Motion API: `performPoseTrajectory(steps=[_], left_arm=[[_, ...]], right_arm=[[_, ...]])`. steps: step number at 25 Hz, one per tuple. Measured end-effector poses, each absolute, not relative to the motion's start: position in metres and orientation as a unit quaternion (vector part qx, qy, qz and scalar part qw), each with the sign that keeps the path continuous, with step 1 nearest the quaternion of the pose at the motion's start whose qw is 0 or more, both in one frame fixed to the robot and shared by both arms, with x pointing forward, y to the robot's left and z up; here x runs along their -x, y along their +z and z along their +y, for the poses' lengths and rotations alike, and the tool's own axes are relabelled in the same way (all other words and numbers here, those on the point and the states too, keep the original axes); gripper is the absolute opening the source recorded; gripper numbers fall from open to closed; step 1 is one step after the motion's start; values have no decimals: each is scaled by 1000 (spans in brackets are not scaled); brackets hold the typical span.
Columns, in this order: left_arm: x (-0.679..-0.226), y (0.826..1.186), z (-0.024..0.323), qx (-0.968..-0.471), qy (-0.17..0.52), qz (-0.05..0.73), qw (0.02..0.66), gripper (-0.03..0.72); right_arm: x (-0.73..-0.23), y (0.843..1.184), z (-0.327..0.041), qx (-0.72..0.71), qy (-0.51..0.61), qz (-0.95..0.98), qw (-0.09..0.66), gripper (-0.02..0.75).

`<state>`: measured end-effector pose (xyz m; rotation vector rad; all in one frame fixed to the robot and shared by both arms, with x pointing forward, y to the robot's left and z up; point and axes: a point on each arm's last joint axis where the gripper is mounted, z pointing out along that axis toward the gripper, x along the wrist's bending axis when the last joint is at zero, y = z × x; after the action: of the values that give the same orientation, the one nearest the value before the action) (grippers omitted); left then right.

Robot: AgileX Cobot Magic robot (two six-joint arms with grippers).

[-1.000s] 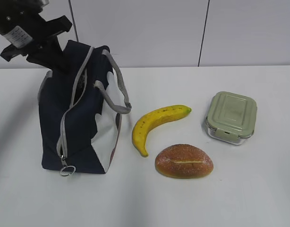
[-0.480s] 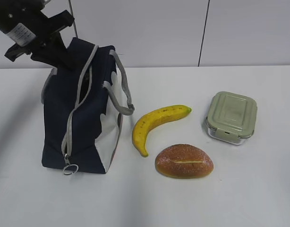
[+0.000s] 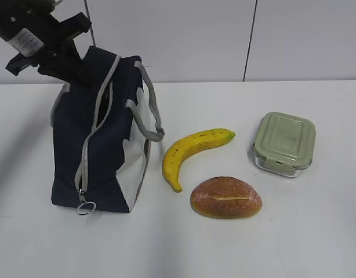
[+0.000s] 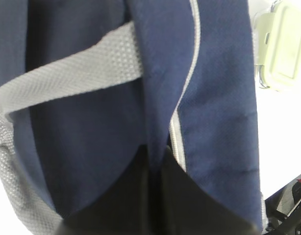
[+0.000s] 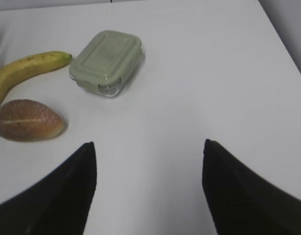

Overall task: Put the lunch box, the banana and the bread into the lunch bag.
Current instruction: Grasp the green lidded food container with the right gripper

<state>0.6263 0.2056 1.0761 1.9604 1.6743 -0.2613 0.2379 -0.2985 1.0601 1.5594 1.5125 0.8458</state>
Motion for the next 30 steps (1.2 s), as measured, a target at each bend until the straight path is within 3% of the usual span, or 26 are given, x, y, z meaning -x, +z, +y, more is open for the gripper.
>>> performPoseTrajectory(steps=[7,22,30], left_arm=[[-626,1076,206,-728,-98,622,271,-3],[-626,1076,206,-729,-98,621,271,-3],[-626,1076,206,-730,-98,620,271,-3]], right_arm=[[-292,1073,-302,-622,336,599,377,498],[-434,1077,-302,-717,265,628,146,498],[-507,1060,-294,-708,271,651,34,498]])
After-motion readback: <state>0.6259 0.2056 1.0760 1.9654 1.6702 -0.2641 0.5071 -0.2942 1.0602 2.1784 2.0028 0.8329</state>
